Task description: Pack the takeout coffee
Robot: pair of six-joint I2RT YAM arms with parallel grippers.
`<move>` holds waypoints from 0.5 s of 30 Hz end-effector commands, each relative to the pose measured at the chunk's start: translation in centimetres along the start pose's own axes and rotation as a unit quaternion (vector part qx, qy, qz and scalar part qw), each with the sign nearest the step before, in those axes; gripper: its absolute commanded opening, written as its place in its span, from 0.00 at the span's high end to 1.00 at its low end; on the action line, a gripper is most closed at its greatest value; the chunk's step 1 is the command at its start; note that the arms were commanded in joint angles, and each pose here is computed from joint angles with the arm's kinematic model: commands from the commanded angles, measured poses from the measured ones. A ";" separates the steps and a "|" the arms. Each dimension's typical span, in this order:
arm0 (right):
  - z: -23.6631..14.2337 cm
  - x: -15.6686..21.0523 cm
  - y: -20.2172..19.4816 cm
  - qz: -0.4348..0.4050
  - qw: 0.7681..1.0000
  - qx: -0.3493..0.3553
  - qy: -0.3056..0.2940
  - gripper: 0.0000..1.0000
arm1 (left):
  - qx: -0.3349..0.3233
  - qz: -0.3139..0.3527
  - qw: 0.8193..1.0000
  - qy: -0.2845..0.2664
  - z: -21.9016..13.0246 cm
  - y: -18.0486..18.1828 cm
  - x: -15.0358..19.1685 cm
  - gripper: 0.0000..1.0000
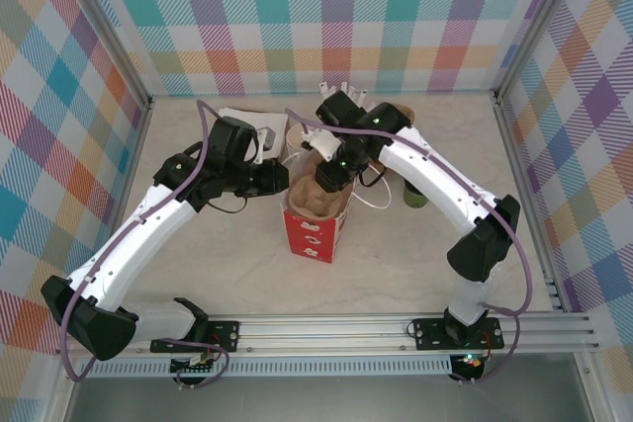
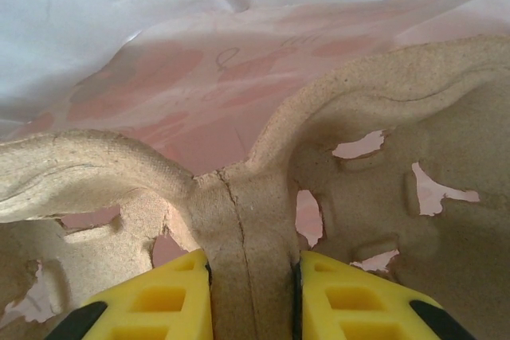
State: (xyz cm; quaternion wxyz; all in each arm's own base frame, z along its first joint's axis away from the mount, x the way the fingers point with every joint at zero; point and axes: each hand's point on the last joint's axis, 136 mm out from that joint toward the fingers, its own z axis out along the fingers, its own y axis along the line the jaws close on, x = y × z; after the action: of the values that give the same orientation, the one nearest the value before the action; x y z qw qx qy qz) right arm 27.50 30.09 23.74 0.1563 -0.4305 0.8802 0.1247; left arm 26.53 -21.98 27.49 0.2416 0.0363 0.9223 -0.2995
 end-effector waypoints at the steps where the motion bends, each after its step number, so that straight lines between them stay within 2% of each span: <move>1: 0.4 0.8 0.4 -0.040 0.999 0.010 0.024 0.74 | 0.030 0.007 0.999 -0.014 -0.9 -1.6 -0.8 0.86; 8: 2.0 0.2 0.9 -0.085 0.996 0.015 0.029 0.73 | 0.021 -0.003 1.000 -0.017 -0.6 -1.3 -1.2 0.86; 15: 3.6 0.1 1.3 -0.095 0.995 -0.003 0.038 0.73 | 0.005 -0.023 1.000 -0.015 0.0 -0.6 -1.2 0.86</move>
State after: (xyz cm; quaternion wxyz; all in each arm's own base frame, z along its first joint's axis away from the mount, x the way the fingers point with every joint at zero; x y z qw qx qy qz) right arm 27.19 31.43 21.23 0.1394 -0.4982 0.8510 0.0899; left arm 26.74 -22.16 27.11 0.2320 0.0231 0.9247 -0.3009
